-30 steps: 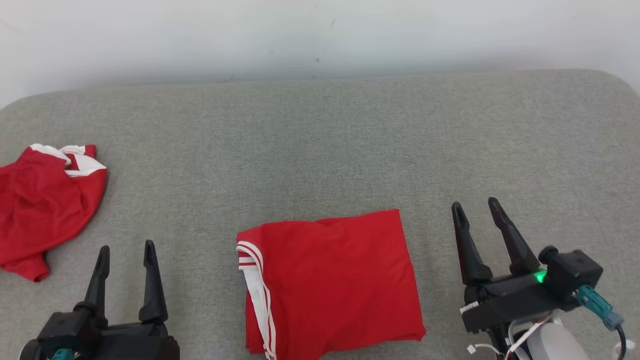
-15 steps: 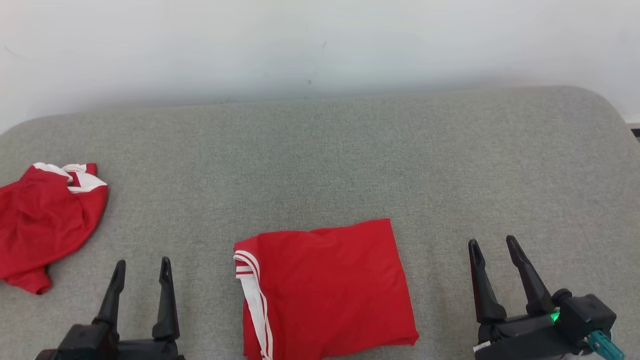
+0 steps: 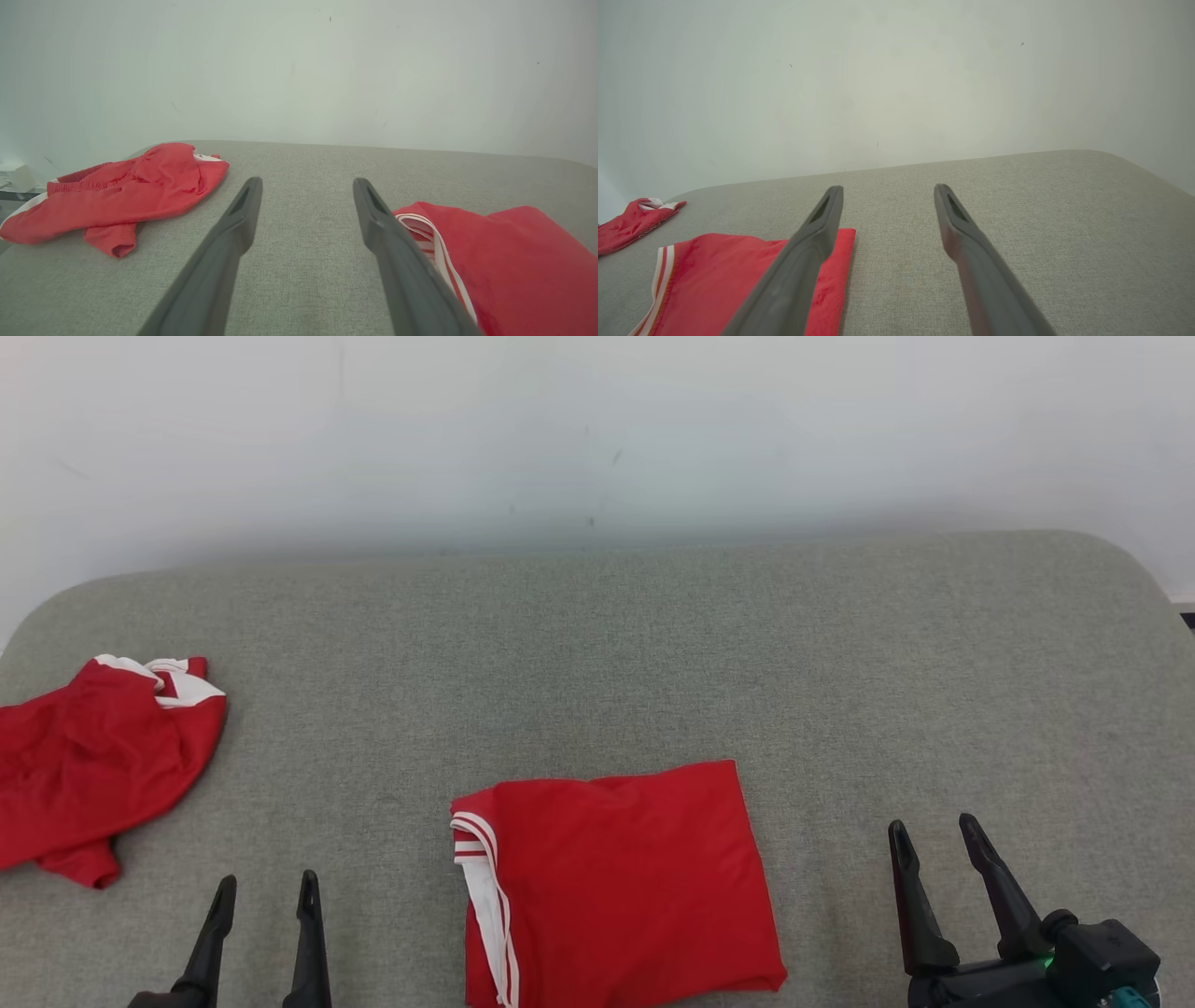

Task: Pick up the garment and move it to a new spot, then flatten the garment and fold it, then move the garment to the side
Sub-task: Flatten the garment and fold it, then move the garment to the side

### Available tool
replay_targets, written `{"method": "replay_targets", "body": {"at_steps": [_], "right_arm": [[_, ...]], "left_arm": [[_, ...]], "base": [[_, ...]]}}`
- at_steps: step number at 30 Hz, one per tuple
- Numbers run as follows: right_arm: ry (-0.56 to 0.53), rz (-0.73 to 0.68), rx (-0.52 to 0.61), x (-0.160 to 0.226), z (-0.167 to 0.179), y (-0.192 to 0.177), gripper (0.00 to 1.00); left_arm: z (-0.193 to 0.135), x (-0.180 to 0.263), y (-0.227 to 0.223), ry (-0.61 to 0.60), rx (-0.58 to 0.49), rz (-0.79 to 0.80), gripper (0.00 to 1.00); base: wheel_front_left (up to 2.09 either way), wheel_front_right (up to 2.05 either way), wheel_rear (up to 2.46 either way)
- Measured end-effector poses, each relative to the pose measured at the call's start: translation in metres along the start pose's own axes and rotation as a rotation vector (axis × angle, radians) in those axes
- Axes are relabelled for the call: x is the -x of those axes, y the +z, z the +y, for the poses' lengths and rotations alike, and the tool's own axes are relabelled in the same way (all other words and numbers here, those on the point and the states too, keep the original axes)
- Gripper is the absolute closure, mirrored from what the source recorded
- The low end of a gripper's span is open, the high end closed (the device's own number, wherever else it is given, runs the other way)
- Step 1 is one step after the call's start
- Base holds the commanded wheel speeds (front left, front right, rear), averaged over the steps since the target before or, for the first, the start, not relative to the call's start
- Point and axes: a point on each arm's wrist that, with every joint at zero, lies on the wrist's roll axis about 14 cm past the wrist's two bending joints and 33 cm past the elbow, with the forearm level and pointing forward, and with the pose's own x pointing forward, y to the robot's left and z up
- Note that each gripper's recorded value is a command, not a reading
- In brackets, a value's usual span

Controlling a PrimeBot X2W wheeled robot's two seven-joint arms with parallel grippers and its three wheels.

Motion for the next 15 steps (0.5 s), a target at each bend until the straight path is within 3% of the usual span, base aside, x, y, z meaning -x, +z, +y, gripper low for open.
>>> {"method": "replay_targets", "body": {"at_steps": [15], "right_arm": [[-0.003, 0.034, 0.007, 0.0034, 0.0009, -0.008, 0.0]], "left_arm": [[0.0008, 0.0034, -0.0016, 0.008, -0.001, 0.006, 0.0]], "base": [[0.0, 0.0, 0.0]]}}
